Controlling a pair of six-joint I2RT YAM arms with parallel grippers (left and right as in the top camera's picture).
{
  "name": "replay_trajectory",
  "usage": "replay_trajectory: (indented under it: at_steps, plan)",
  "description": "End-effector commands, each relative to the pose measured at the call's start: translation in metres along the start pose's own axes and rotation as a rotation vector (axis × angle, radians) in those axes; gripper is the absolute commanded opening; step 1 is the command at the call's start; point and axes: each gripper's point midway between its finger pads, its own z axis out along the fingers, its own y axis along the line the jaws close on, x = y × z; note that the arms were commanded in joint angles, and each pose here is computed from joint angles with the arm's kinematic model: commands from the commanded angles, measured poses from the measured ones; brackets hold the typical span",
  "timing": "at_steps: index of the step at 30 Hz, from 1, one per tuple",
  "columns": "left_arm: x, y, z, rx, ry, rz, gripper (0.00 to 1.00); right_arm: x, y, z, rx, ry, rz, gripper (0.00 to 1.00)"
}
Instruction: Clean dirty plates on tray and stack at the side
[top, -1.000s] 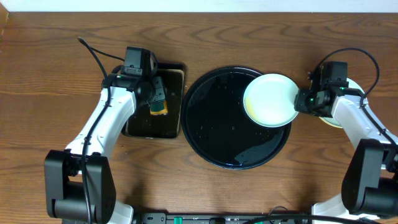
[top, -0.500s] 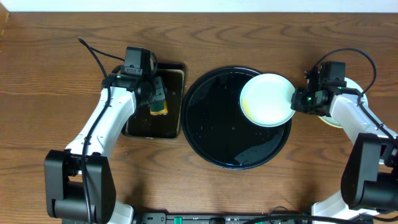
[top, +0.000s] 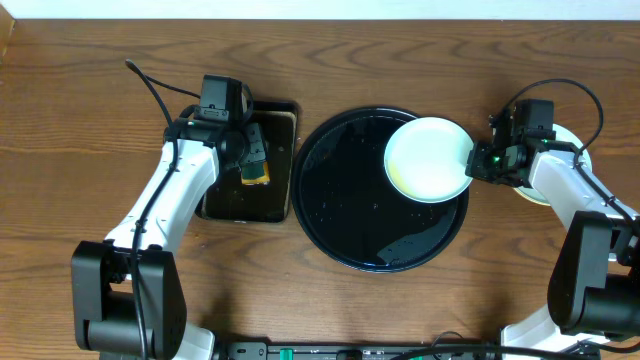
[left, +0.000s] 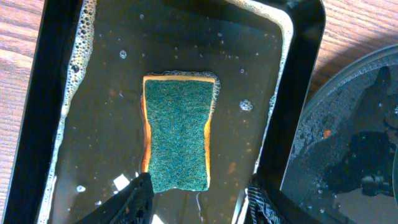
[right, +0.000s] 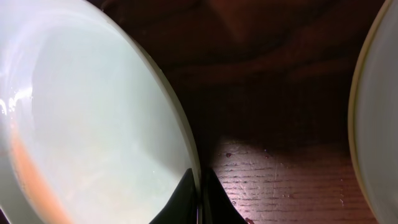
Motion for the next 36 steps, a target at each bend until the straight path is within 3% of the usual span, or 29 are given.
replay_trajectory:
  at_steps: [1,5,9,13,20,28,36]
  plan:
    - [0.005,0.002,0.004,-0.005,0.018,0.004,0.51,0.000,-0.003,0.003,0.005,0.004,0.014,0.01]
    - [0.005,0.002,0.004,-0.005,0.019,0.000,0.51,0.000,0.005,0.003,-0.041,0.006,0.005,0.01]
    - [0.005,0.002,0.004,-0.005,0.019,0.000,0.51,-0.009,0.045,-0.008,-0.284,-0.028,-0.098,0.01]
    - [0.005,0.002,0.004,-0.005,0.019,0.000,0.51,-0.023,0.052,-0.025,-0.311,-0.098,-0.110,0.01]
    - [0.005,0.002,0.004,-0.005,0.018,0.000,0.51,-0.048,0.044,-0.069,-0.179,-0.259,-0.183,0.01]
    - [0.005,0.002,0.004,-0.005,0.018,0.000,0.51,-0.071,0.040,-0.129,0.124,-0.470,-0.399,0.01]
    - [0.005,0.002,0.004,-0.005,0.018,0.000,0.51,-0.066,0.067,-0.151,0.353,-0.533,-0.621,0.01]
